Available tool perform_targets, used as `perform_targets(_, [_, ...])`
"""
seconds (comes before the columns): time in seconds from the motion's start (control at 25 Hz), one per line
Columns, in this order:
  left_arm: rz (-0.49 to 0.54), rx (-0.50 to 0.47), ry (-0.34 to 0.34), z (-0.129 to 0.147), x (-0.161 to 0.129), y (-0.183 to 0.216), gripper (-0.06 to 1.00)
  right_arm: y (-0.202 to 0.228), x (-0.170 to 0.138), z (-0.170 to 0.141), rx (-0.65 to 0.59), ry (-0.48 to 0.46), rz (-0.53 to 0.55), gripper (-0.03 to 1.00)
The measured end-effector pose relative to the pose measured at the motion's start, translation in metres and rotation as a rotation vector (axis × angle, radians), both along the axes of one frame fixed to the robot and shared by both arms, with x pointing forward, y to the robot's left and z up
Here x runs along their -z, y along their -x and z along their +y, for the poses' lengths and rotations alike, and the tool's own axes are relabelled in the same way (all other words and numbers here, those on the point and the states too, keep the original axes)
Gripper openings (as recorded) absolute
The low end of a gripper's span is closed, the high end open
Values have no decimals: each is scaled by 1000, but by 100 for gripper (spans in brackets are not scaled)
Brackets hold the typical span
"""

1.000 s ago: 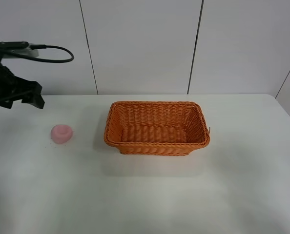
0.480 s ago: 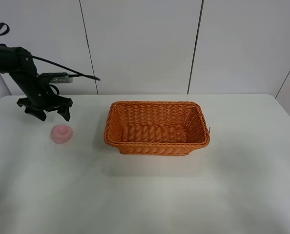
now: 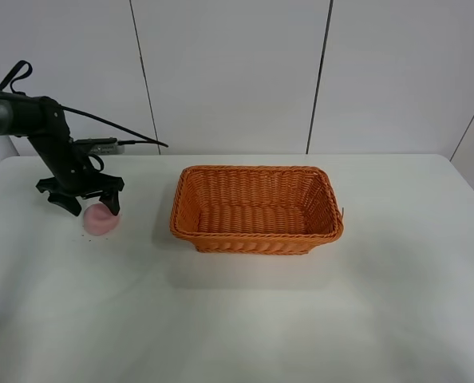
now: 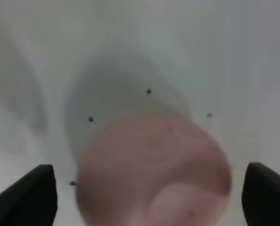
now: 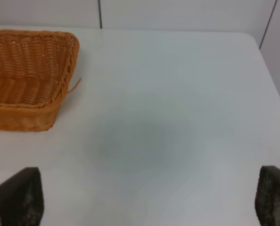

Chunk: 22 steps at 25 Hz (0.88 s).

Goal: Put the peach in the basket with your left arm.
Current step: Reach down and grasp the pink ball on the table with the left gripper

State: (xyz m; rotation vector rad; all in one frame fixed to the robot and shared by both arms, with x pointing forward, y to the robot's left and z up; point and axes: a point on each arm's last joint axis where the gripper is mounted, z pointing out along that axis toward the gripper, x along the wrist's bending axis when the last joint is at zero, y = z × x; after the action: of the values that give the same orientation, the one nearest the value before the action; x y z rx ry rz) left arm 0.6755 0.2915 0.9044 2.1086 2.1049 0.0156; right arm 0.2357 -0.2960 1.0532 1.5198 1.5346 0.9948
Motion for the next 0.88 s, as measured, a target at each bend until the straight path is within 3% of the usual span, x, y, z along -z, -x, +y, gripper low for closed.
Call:
perform_targets(0.4, [-22,11,4,0,0,-2,81,0,0,0,0,0,0,69])
perform_targets(0.72, [25,14,5,-1,12,0,80,0,0,0,0,0,0,69])
perform_targets(0.8, [26,12,6,-1,12,0,74,0,0,0,0,0,0,69])
perform_targets(0.88, [38,4,7,-1,14,1,56,0,0,0,0,0,0,69])
